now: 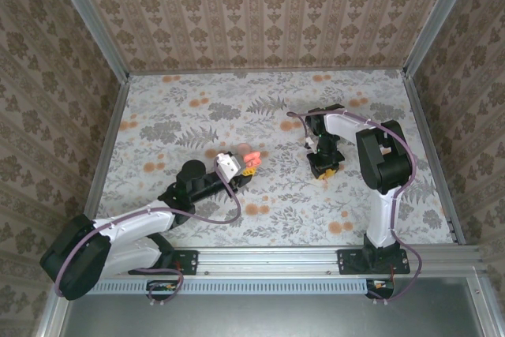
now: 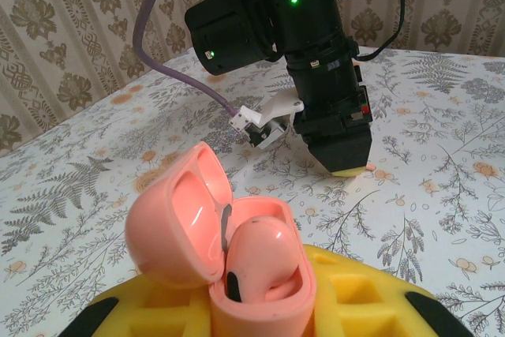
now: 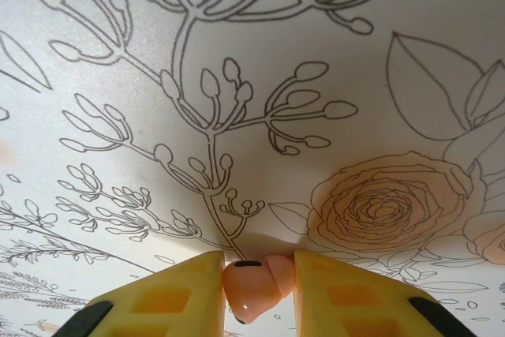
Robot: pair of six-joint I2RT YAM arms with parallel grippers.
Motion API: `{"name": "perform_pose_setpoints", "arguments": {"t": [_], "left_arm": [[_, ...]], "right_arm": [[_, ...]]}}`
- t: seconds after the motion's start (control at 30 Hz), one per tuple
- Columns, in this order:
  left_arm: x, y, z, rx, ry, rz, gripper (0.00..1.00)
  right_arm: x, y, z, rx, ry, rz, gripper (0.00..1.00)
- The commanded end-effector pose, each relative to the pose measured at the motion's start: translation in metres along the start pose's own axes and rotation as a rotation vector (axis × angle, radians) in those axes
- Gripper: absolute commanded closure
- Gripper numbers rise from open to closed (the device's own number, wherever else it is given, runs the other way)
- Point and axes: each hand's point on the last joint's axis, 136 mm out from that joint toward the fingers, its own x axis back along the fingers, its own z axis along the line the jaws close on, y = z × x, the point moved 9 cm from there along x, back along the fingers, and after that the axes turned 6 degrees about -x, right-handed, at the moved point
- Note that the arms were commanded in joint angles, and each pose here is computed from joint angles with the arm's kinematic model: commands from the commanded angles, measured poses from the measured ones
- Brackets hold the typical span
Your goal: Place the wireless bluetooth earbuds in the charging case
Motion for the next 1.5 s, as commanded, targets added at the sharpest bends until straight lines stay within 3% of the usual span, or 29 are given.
{"name": "perform_pose_setpoints", "arguments": {"t": [0.0, 0.3, 0.93, 1.2, 1.47], "left_arm": [[0.0, 0.003, -0.001, -0.021, -0.002, -0.015, 0.87], [-0.005, -0.008, 0.001, -0.01, 0.041, 0.001, 0.86], [-0.06, -0.052, -0.006, 0.099, 0.028, -0.027, 0.88], [-0.077, -0.056, -0.006, 0.089, 0.018, -0.019, 0.88], [-0.084, -0.056, -0.004, 0.091, 0.017, -0.02, 0.88]], "right_arm": [[0.002, -0.006, 0.002, -0.02, 0.013, -0.006, 0.74], [0.022, -0.01, 0.006, -0.08, 0.074, -0.144, 0.74], [0.033, -0.008, 0.022, -0.368, 0.436, -0.535, 0.75], [0.042, -0.006, 0.031, -0.413, 0.623, -0.642, 0.76], [0.058, -0.014, 0.042, -0.411, 0.719, -0.739, 0.76]]}}
